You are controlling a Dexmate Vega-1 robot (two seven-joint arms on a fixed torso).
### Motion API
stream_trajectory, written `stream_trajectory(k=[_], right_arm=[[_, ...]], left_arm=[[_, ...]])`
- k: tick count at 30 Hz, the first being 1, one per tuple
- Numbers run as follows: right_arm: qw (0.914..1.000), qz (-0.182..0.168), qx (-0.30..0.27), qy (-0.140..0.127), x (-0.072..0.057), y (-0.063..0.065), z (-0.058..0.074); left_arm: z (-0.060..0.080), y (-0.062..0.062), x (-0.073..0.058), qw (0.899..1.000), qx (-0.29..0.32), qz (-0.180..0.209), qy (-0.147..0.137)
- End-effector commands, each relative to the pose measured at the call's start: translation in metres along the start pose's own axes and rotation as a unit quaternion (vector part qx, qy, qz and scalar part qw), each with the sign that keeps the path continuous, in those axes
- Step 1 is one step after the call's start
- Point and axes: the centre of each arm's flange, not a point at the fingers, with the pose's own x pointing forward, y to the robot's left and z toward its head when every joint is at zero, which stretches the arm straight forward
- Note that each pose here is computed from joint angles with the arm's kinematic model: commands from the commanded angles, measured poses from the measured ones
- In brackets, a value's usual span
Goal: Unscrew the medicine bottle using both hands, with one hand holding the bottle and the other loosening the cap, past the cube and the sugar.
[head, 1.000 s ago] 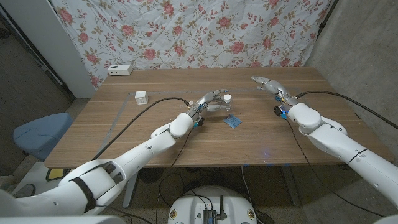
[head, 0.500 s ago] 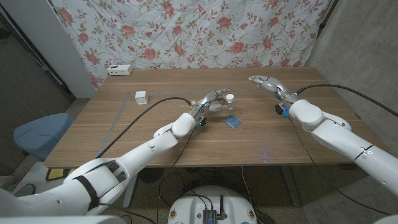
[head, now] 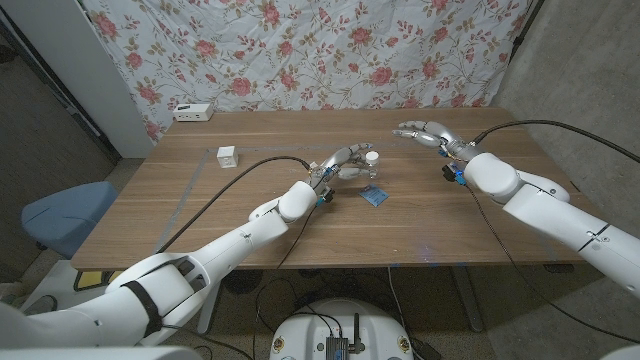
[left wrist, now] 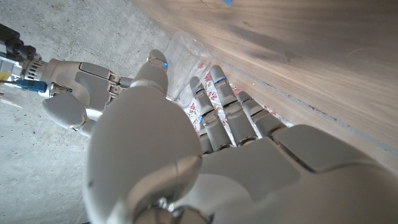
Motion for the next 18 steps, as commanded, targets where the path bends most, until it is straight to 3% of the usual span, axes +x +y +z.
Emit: stream_trajectory(k=[1,18], right_arm=[[0.9986,0.006,-0.053,0.0,-0.005,-0.002,0.018],[0.9927,0.035,-0.114,0.019,-0.006,-0.002,0.04]], left_arm=[[0.001,-0.001,0.0,1.0,0.002,0.002,0.001],[0.003,-0.001,0.003,1.0,0.014,0.004,0.006]])
